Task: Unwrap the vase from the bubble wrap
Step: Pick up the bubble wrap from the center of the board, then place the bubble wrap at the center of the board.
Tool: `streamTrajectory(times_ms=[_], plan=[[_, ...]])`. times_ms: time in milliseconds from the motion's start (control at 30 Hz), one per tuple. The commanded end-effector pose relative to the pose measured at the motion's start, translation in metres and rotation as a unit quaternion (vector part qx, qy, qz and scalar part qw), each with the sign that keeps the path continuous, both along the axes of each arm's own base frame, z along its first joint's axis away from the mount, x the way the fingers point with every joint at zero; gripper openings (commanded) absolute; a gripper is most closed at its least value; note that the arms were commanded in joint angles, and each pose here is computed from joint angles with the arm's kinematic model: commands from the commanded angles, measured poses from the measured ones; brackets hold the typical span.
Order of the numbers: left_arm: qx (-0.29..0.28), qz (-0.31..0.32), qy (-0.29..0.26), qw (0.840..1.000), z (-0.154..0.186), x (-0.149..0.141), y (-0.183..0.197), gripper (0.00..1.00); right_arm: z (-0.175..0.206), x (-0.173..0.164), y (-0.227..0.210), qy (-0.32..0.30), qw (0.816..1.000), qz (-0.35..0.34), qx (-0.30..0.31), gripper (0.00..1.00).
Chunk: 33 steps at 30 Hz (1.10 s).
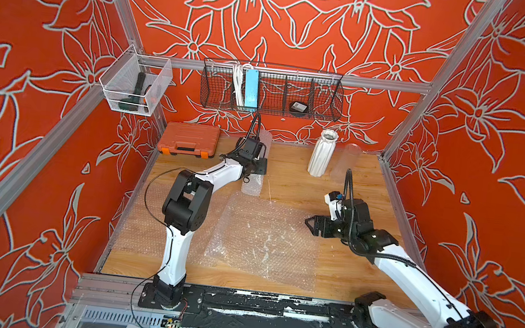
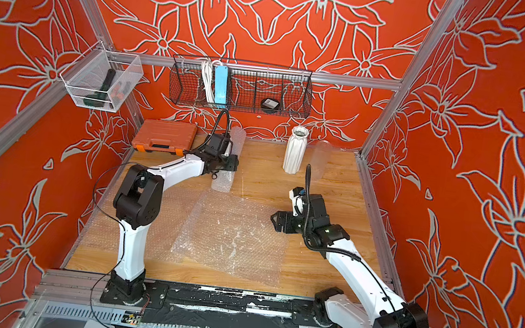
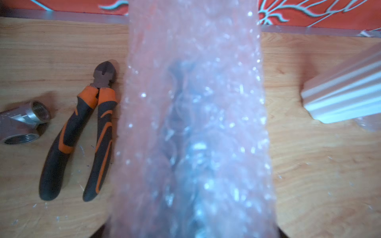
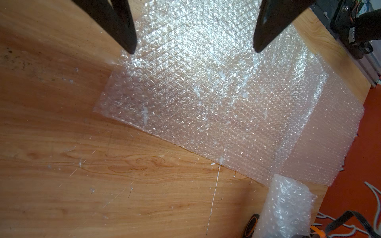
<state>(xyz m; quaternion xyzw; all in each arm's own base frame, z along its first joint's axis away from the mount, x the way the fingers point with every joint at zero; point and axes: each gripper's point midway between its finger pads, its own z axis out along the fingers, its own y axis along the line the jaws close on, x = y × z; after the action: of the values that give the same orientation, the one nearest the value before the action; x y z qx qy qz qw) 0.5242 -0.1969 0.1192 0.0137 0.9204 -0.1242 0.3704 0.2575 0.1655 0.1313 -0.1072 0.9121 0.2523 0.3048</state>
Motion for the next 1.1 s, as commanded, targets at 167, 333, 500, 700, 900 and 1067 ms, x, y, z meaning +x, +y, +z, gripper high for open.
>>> streamTrajectory(times_ms=[167, 333, 500, 700, 900, 1067], plan=[[-0.044, -0.026, 0.020, 0.998, 0.029, -0.082, -0.023, 0.63, -0.006, -0.004, 0.000, 0.010, 1.000, -0.003, 0.003, 0.89], [-0.075, -0.014, 0.031, 0.997, 0.027, -0.142, -0.026, 0.64, -0.007, -0.002, 0.007, 0.014, 1.000, 0.004, 0.016, 0.89], [-0.111, 0.013, 0.039, 0.993, 0.017, -0.193, -0.014, 0.64, -0.014, -0.003, 0.016, 0.032, 0.999, 0.018, 0.026, 0.89], [-0.158, 0.023, 0.052, 0.986, 0.004, -0.227, -0.019, 0.64, -0.035, -0.002, 0.025, 0.056, 0.998, 0.028, 0.023, 0.88], [-0.160, 0.023, 0.071, 0.984, -0.019, -0.244, -0.029, 0.64, -0.069, -0.001, 0.029, 0.092, 0.995, 0.032, -0.005, 0.81], [-0.160, 0.032, 0.072, 0.984, -0.028, -0.244, -0.029, 0.64, -0.088, 0.009, 0.029, 0.108, 0.993, 0.034, -0.035, 0.79]])
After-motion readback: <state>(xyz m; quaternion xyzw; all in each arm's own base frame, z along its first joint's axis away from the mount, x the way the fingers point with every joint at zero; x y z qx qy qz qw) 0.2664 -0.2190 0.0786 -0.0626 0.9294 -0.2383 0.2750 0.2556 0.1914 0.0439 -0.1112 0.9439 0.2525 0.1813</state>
